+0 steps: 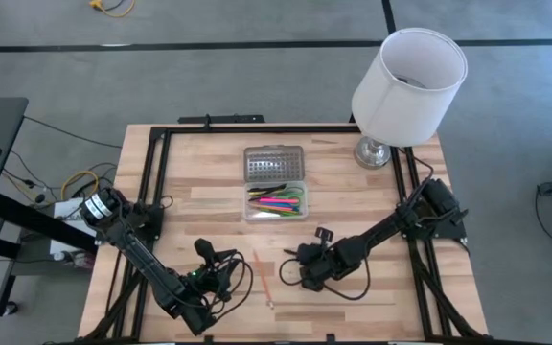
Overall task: Pick & place school supplies into a supply box
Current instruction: Put the black pen into the black supply box
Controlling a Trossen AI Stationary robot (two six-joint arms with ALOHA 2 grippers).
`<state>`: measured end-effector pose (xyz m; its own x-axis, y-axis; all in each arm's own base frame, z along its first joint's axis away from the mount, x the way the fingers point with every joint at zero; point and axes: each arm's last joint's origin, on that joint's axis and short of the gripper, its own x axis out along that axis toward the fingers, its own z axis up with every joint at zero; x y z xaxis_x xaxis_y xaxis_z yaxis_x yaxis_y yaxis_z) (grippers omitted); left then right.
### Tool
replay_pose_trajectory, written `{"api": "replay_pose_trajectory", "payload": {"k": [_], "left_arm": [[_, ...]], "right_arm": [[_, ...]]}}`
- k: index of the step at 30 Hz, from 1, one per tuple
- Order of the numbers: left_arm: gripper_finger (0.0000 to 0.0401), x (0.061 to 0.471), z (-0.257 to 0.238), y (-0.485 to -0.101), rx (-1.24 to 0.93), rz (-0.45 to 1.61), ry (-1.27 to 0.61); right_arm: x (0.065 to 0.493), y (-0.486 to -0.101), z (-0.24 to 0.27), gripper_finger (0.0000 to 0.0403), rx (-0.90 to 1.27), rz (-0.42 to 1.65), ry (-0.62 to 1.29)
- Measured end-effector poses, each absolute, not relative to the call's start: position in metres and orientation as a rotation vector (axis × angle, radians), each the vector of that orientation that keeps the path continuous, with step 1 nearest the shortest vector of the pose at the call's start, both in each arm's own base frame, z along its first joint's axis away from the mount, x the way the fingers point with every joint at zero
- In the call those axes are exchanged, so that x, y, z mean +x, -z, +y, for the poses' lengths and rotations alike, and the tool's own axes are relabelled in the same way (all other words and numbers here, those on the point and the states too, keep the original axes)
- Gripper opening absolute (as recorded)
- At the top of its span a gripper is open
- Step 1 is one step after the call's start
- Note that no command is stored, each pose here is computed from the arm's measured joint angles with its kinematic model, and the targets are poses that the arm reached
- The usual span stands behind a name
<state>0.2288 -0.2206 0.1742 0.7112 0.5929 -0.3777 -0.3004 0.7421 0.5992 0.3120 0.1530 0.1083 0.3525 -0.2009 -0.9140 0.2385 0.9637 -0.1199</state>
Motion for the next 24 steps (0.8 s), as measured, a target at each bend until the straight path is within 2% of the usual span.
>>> {"api": "replay_pose_trajectory", "payload": {"k": [4,10,16,24], "left_arm": [[0.0144,0.2288,-0.2206,-0.1741,0.533,0.593,-0.521],[0.0144,0.2269,-0.2195,-0.1725,0.518,0.650,-0.504],[0.0144,0.2243,-0.2166,-0.1724,0.507,0.657,-0.526],[0.0144,0.2195,-0.2120,-0.1717,0.476,0.706,-0.550]], "right_arm": [[0.3119,-0.1083,0.1530,0.0010,0.019,1.179,0.274],[0.3120,-0.1083,0.1527,0.0031,0.012,1.173,0.282],[0.3129,-0.1094,0.1531,0.0008,-0.035,1.179,0.254],[0.3189,-0.1181,0.1560,0.0021,-0.100,1.212,0.203]]}}
